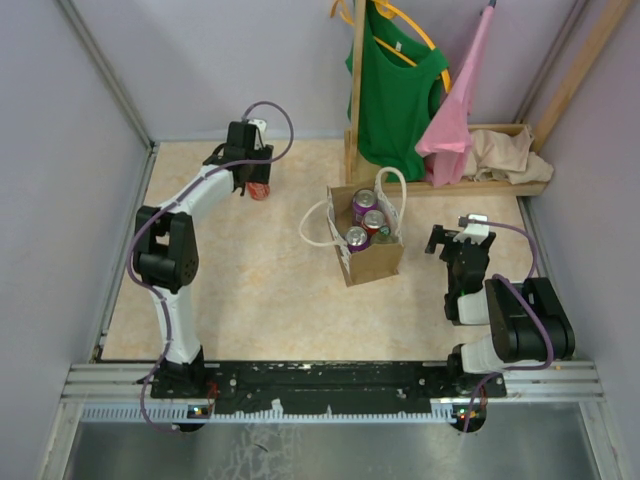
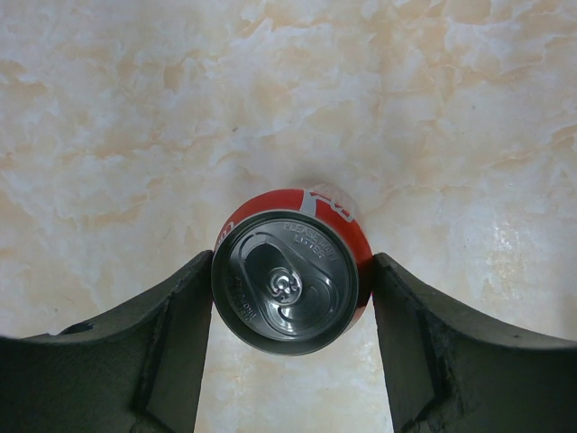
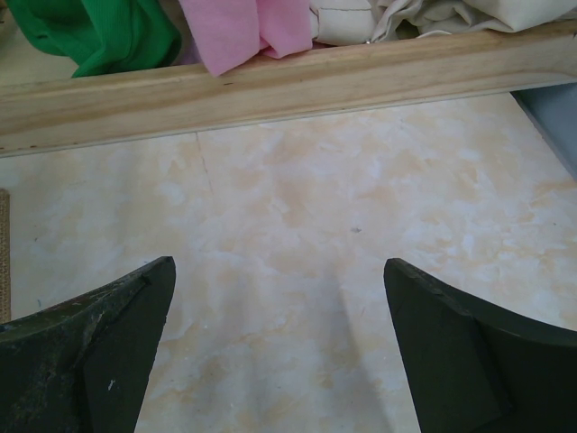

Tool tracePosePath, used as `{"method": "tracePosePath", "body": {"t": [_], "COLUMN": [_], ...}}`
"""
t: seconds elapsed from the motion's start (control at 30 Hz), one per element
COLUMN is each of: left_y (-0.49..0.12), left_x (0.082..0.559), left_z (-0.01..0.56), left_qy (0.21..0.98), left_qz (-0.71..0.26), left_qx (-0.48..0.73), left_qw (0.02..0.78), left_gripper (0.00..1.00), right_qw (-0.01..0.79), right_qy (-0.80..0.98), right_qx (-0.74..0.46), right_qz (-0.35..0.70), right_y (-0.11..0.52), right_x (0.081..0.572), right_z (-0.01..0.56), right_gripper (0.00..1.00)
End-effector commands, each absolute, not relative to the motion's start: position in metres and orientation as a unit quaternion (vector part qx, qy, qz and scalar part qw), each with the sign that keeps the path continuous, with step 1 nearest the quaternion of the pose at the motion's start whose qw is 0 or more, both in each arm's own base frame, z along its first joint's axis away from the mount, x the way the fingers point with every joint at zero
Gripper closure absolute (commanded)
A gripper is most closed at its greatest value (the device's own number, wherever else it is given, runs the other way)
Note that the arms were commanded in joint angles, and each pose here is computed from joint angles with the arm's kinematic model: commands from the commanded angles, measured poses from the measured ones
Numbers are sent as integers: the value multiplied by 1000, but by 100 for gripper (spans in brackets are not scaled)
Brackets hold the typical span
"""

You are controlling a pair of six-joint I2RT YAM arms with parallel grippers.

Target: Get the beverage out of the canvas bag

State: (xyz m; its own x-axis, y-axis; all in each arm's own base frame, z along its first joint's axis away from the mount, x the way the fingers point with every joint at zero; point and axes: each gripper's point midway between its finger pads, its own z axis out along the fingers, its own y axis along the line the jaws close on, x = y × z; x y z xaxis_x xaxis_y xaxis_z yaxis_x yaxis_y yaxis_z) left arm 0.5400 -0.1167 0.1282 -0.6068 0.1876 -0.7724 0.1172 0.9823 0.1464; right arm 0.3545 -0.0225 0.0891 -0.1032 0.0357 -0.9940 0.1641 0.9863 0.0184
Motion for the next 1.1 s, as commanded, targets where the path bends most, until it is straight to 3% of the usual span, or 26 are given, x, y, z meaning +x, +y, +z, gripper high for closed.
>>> {"method": "tracePosePath", "body": {"t": [0.0,0.57,0.63,0.7,0.8,1.07], "left_y": [-117,-97,-96,-96,-97,-96], "left_x": [562,536,534,533,532,535], "left_z": [174,146,141,139,140,148], "left_qy": [867,893,896,898,898,894], "left_qz": [35,71,73,73,71,71], "left_qx": [64,76,77,77,78,76], "left_qw": [493,437,431,428,427,436], "left_gripper": [100,100,89,61,28,1], "right_qw": [689,690,689,690,689,690], "right_qy": [719,719,719,719,719,719], "right_qx": [73,73,73,73,73,73], "right_qz": [-43,-43,-43,-43,-43,-43], "right_y": [-22,-22,-23,-23,-23,-23], "right_x": [363,363,363,363,363,363], "right_z": [107,107,107,107,107,107], "right_gripper": [1,1,1,1,1,1]}}
